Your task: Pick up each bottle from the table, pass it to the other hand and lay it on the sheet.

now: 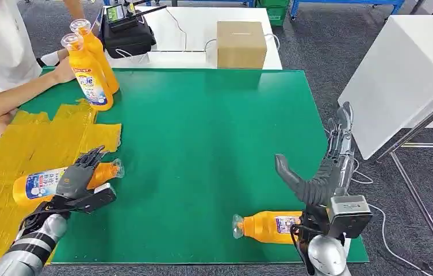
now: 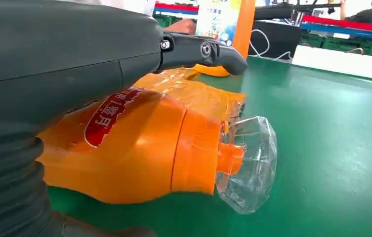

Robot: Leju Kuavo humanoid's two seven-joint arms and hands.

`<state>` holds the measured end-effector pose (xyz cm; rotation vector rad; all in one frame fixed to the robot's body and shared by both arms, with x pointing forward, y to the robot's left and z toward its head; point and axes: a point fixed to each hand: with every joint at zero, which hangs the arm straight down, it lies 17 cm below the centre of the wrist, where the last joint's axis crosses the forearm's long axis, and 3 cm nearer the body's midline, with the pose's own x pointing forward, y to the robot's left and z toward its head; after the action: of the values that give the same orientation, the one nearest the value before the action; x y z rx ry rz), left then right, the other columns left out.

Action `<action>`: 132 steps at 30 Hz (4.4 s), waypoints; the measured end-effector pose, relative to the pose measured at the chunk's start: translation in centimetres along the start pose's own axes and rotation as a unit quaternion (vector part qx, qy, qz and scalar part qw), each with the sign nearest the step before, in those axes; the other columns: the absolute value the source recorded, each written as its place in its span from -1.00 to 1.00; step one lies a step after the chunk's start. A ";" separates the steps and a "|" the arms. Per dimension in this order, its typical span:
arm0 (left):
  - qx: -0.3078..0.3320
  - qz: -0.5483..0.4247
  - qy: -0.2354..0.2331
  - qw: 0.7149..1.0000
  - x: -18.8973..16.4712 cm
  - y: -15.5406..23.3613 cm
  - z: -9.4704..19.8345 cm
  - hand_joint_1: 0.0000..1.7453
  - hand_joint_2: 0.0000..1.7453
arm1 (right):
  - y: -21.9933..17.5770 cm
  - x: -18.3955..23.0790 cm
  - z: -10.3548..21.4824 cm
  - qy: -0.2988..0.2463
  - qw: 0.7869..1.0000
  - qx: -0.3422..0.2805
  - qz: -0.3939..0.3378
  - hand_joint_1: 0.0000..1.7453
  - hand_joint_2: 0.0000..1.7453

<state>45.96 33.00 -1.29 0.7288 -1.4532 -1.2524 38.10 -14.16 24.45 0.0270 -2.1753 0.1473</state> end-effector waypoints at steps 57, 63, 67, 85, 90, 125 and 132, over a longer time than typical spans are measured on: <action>0.233 0.559 -0.256 0.754 24.0 14.8 6.5 -1.00 1.00 | -8.5 -9.4 27.1 0.265 0.792 0.374 0.403 -1.00 1.00; 0.215 0.564 -0.266 0.752 25.4 14.5 5.6 -1.00 1.00 | -11.7 -9.5 28.6 0.298 0.774 0.371 0.417 -1.00 1.00; 0.201 0.568 -0.269 0.752 26.2 14.1 5.1 -1.00 1.00 | -12.4 -10.3 29.5 0.310 0.758 0.381 0.429 -1.00 1.00; 0.173 0.589 -0.278 0.739 27.8 13.3 4.8 -1.00 1.00 | -14.4 -19.8 32.9 0.358 0.650 0.417 0.526 -1.00 1.00; 0.172 0.589 -0.282 0.737 28.1 13.5 4.7 -1.00 1.00 | -13.8 -21.6 32.5 0.364 0.647 0.418 0.523 -1.00 1.00; 0.144 0.604 -0.292 0.728 29.7 13.1 3.1 -1.00 1.00 | -14.6 -26.4 27.8 0.389 0.669 0.383 0.504 1.00 1.00; 0.117 0.599 -0.286 0.739 30.5 12.2 2.9 -1.00 1.00 | -10.2 -24.7 17.9 0.344 0.803 0.232 0.426 1.00 1.00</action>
<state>36.85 9.48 19.99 -0.5523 -2.0398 -0.2231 38.41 -27.26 -4.95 -0.6404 -1.2331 1.0335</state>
